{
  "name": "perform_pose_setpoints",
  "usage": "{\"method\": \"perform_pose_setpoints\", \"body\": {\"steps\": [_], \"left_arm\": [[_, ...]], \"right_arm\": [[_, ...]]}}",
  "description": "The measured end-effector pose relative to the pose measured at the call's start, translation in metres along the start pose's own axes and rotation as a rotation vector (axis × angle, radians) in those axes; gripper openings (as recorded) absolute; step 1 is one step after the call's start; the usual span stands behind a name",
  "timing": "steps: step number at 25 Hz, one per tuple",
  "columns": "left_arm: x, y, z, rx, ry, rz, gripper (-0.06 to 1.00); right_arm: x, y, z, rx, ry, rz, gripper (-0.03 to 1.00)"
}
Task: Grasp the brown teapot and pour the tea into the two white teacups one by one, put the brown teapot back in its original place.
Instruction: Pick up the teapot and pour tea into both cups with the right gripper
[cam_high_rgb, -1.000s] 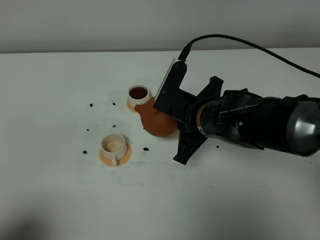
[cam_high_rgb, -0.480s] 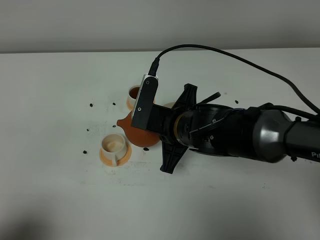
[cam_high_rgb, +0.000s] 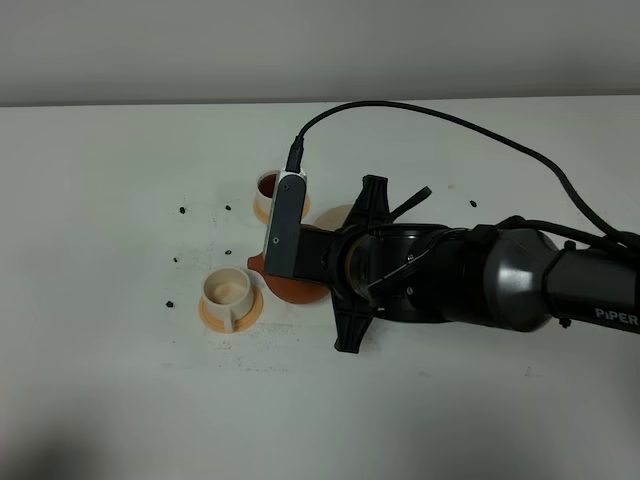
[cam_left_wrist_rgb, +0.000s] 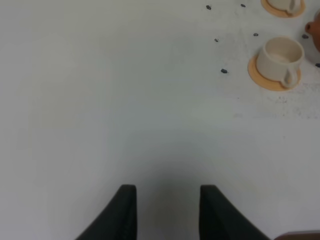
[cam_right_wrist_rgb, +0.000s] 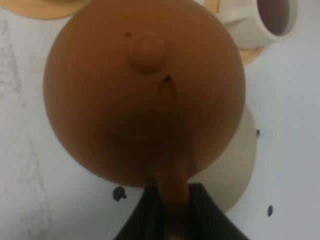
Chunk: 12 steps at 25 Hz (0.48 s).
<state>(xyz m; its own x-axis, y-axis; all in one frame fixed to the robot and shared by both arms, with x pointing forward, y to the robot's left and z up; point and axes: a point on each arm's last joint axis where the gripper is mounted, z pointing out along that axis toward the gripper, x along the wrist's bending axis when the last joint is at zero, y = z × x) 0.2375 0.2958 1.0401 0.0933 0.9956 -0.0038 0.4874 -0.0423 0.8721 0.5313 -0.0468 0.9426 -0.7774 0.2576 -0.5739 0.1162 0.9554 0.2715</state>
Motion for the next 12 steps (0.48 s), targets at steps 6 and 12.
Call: {"method": "perform_pose_setpoints", "body": {"steps": [6,12], "left_arm": [[0.0,0.0,0.0,0.0,0.0,0.0,0.29],[0.0,0.0,0.0,0.0,0.0,0.0,0.29]], "right_arm": [[0.0049,0.0034,0.0015,-0.005,-0.005,-0.048,0.09],[0.0069,0.0065,0.0002,-0.01,-0.022,-0.1,0.09]]}}
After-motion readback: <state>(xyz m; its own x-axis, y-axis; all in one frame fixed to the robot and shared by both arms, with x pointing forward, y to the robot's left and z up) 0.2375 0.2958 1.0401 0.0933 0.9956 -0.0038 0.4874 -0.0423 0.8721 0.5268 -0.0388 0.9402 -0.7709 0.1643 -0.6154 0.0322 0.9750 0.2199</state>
